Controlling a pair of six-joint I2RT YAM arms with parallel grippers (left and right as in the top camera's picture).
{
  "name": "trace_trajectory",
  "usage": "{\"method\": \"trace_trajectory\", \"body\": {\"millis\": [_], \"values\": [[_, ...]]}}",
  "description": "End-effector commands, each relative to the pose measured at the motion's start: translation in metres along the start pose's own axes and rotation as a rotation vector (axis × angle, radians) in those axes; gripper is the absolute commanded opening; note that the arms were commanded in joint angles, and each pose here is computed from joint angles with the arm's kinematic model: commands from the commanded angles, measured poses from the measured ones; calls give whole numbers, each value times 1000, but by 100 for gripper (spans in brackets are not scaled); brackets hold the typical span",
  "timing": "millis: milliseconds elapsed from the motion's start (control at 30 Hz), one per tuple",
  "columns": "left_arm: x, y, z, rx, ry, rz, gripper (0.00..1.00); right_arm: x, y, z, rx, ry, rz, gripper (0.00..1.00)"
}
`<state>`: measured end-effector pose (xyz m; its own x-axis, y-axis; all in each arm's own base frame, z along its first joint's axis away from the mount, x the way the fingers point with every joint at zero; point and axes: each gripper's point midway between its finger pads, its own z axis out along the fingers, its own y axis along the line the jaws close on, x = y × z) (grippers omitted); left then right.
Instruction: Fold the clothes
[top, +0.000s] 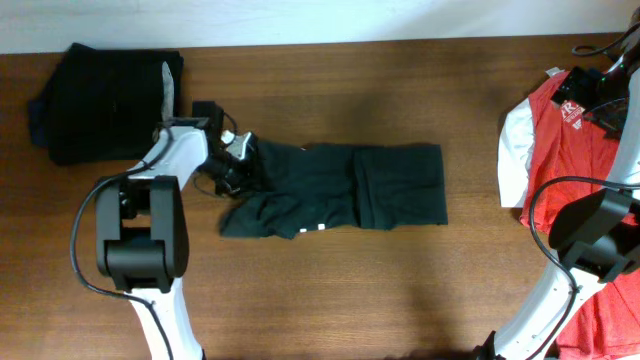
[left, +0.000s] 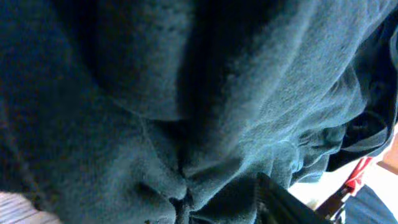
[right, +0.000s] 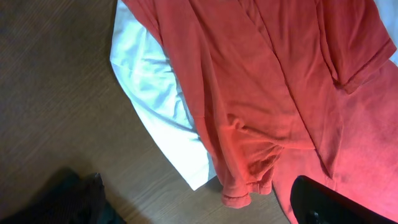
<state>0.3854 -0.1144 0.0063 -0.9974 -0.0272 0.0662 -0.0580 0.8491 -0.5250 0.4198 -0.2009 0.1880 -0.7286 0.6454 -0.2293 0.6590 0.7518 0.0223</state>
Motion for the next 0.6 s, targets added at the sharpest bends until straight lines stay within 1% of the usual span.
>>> {"method": "trace_trajectory", "body": {"millis": [0,100,167,200,233,267,333,367,400,433,467,500,567], "values": [[10,43,21,-252,25,-160,0,-1,-3,-4,10,-12,8,99],[0,71,-13,-407,-18,-273,1,-1,-3,-5,11,-12,9,99],[-11,86,-64,-566,-58,-339,1,-1,-3,-5,11,-12,9,99],[-17,88,-102,-650,-95,-378,1,-1,-3,-5,11,-12,8,99],[-20,84,-129,-689,-115,-380,0,-1,-3,-5,10,-12,9,99],[-23,73,-159,-726,-143,-373,1,-1,-3,-5,11,-12,9,99],[-22,38,-202,-721,-191,-342,0,-1,-3,-5,11,-12,8,99],[-23,21,-215,-710,-223,-312,0,-1,-3,-5,10,-12,8,99],[-29,-1,-221,-667,-258,-240,0,-1,-3,-5,11,-12,8,99],[-31,-29,-223,-639,-302,-179,0,-1,-3,-5,11,-12,8,99],[-30,-44,-217,-625,-302,-145,0,-1,-3,-5,11,-12,8,99],[-27,-65,-203,-592,-280,-97,0,-1,-3,-5,10,-12,8,99],[-17,-101,-180,-586,-254,2,0,-1,-3,-5,11,-12,8,99]]}}
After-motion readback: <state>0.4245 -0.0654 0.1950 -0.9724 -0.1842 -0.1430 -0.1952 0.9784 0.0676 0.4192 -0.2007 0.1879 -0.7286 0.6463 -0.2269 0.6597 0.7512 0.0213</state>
